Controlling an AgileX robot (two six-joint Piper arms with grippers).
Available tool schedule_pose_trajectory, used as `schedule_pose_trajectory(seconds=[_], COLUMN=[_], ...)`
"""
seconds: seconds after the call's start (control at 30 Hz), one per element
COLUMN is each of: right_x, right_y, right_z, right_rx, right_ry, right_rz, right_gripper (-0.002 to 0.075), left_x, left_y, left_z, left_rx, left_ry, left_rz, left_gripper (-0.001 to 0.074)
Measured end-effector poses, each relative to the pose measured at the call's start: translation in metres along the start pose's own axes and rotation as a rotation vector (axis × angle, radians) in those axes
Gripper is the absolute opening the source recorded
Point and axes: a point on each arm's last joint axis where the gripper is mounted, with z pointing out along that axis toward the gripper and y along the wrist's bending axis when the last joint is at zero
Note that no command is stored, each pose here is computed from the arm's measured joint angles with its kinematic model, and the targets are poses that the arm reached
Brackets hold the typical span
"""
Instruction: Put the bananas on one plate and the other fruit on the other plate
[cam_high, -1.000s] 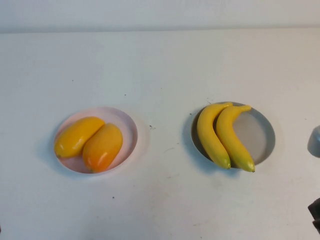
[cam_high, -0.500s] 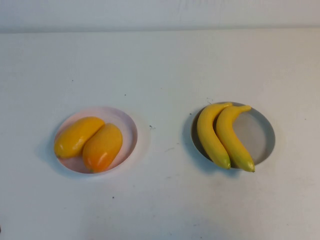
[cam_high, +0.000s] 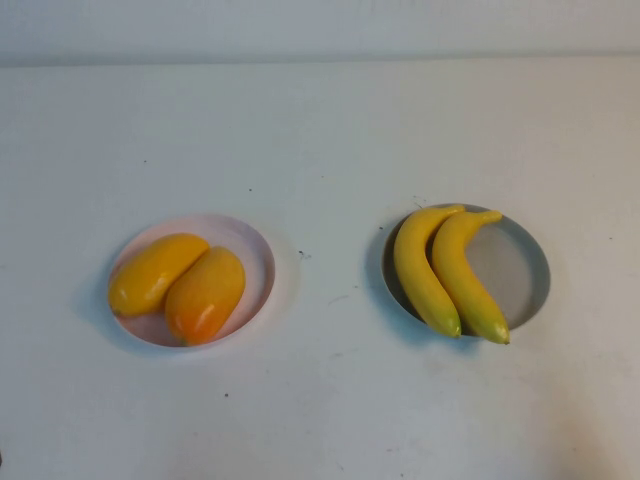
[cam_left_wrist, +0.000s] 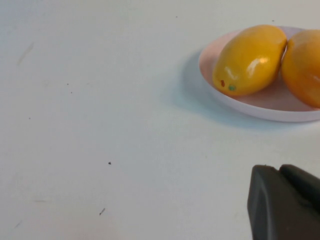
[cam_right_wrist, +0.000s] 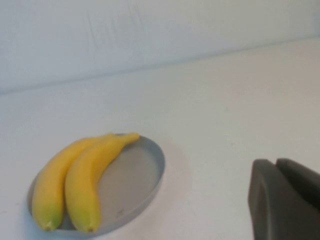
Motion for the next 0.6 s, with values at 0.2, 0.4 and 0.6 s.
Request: schedule_pose_trajectory(seconds=[0.2,0.4,0.6], right_x=[-0.0012,0.0040,0.0067], right_y=[0.0001,-0.0016,-0.0024], right_z=[-0.0083,-0.0085,-0.0085], right_rx=[-0.010,0.007,0.016], right_ry=[-0.061,-0.007,0.024], right_rz=[-0.019,-0.058,-0.068], right_gripper=[-0.0015,-0.0015,-0.0015], left_x=[0.0000,0.0000,0.0000], left_y=[0.0000,0.0000,0.0000], left_z=[0.0000,0.0000,0.0000], left_rx=[0.000,0.000,0.000], left_ry=[0.000,0.000,0.000], left_rz=[0.000,0.000,0.000], left_gripper=[-0.0004,-0.0004,-0.0004])
